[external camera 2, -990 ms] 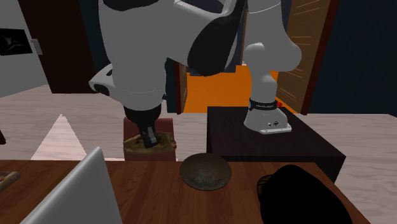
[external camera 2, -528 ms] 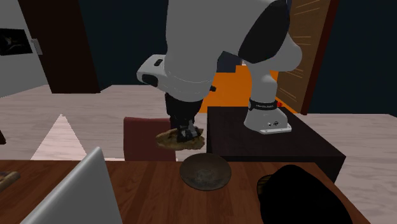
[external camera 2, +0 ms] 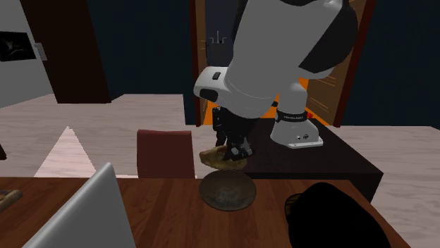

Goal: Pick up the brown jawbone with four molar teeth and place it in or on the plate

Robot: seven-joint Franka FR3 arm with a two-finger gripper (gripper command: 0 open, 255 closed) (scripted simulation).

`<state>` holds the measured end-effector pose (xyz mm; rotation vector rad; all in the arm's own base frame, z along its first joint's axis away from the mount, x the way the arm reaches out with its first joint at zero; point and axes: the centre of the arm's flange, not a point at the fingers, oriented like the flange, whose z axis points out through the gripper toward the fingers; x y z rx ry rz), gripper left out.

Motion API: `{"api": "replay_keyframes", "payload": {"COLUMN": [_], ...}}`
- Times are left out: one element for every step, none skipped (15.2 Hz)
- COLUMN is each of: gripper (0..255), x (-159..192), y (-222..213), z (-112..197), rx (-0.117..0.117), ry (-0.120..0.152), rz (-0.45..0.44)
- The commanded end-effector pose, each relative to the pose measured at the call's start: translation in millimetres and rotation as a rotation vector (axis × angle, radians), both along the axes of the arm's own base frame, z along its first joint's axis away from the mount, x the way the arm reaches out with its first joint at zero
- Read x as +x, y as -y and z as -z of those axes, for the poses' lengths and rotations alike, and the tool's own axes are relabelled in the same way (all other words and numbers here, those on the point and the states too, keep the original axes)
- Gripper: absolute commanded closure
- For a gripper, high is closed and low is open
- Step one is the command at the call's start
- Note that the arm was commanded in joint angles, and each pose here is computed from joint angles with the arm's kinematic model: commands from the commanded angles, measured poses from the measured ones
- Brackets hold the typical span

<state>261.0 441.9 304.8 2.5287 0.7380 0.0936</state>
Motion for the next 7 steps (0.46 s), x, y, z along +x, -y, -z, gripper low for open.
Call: {"api": "replay_keyframes", "payload": {"gripper": [255,255,255,255,255,255,255], "x": [-0.6,-0.6,-0.6,-0.6,-0.6,-0.6,-0.6], "y": [0.0,0.0,0.0,0.0,0.0,0.0,0.0], "z": [10.8,16.0,21.3,26.6,31.9,37.2,42.4], "rx": [0.000,0.000,0.000,0.000,0.000,0.000,0.000], "ry": [0.000,0.000,0.000,0.000,0.000,0.000,0.000], "rz": [0.000,0.000,0.000,0.000,0.000,0.000,0.000]}}
